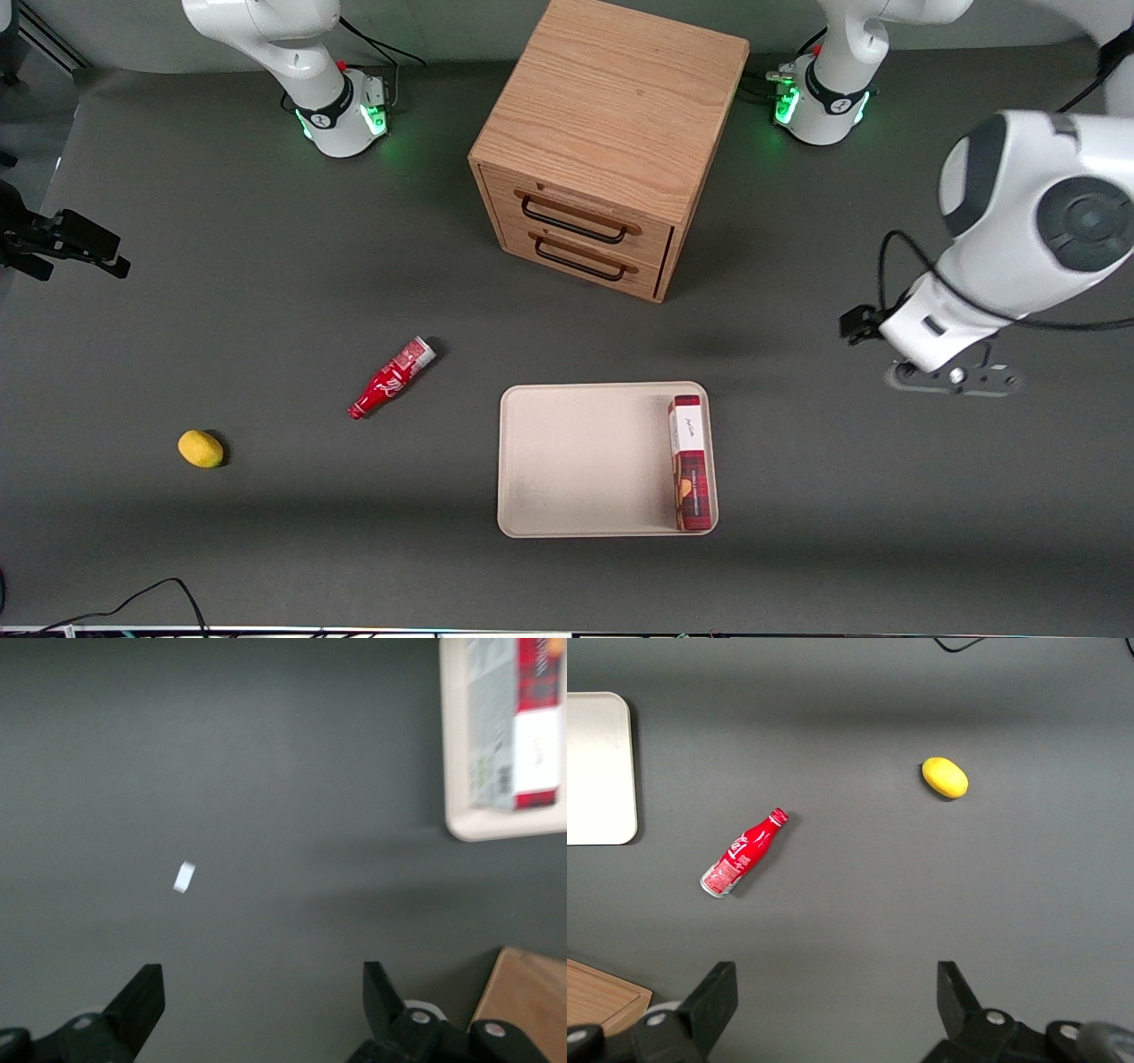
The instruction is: Place red cookie box on tray
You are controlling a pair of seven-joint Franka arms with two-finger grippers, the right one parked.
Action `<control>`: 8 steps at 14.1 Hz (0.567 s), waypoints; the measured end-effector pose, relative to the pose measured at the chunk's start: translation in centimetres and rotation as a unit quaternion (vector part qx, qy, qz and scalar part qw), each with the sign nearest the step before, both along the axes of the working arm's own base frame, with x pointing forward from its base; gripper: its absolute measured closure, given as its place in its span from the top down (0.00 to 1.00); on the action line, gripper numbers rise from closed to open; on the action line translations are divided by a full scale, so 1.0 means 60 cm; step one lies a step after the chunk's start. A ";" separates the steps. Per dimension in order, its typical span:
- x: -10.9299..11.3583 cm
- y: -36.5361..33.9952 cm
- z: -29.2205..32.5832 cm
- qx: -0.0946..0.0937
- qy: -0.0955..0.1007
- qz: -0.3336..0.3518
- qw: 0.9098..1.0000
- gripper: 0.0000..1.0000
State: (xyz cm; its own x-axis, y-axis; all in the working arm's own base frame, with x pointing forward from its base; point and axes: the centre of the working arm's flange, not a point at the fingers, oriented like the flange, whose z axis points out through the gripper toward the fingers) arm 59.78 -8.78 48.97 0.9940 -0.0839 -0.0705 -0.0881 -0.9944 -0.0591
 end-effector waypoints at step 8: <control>-0.097 0.162 0.130 0.018 -0.019 -0.005 1.000 1.00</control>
